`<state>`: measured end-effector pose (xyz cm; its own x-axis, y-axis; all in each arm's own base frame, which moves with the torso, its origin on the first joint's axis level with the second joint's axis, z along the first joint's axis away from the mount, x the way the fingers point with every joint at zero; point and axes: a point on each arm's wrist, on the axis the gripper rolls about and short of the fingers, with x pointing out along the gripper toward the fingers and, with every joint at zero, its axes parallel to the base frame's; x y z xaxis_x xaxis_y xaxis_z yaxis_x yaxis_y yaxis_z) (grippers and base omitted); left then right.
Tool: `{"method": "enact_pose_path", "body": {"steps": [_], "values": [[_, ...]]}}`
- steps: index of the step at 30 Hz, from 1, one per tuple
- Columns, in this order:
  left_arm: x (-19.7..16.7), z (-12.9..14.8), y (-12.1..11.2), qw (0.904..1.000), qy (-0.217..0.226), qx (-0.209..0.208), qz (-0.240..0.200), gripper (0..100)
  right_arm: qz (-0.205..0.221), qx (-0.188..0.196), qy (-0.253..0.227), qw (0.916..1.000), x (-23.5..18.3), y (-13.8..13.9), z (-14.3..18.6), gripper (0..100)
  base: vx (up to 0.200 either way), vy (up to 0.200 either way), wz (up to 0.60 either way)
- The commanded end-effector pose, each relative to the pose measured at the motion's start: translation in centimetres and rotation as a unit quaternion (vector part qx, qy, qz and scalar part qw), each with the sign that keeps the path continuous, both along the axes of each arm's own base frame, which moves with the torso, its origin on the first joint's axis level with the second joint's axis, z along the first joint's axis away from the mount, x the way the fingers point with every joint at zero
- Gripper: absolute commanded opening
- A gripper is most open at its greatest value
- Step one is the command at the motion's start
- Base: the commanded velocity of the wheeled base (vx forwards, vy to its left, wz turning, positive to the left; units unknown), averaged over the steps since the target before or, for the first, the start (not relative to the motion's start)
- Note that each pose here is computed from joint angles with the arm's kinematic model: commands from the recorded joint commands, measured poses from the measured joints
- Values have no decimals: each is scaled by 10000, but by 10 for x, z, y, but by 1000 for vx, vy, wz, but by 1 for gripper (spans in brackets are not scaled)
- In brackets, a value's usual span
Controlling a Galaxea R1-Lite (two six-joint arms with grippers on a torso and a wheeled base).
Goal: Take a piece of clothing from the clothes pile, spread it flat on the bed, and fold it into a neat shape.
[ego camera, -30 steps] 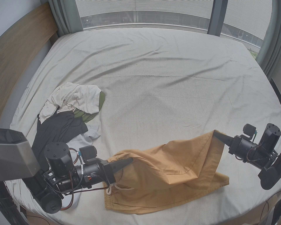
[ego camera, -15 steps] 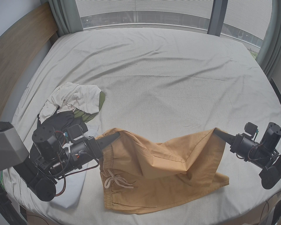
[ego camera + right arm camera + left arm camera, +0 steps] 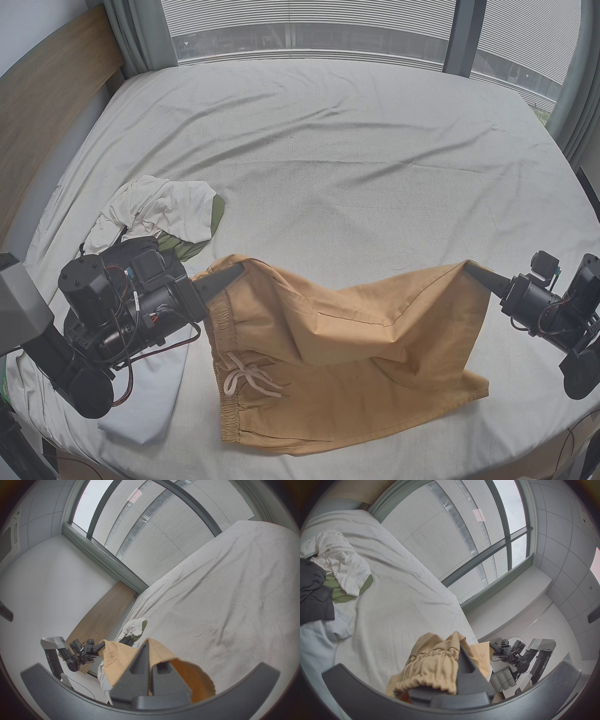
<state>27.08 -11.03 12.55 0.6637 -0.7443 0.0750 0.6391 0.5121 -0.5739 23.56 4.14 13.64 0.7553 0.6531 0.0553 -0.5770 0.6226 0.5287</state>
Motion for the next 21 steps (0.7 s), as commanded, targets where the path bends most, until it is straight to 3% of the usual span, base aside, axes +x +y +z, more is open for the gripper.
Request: {"method": "enact_pose_path", "body": {"steps": [1, 13, 21], "values": [[3, 6, 4, 9999, -141, -50, 79, 0, -90, 45, -178, 9998, -2, -8, 9, 0, 0, 0, 0], [20, 19, 13, 9984, -438, -168, 306, 0, -175, 43, -252, 9995, -2, -12, 12, 0, 0, 0, 0], [25, 15, 11, 9985, -401, -158, 329, 0, -168, 24, -349, 9992, -5, -22, 18, 0, 0, 0, 0]]}}
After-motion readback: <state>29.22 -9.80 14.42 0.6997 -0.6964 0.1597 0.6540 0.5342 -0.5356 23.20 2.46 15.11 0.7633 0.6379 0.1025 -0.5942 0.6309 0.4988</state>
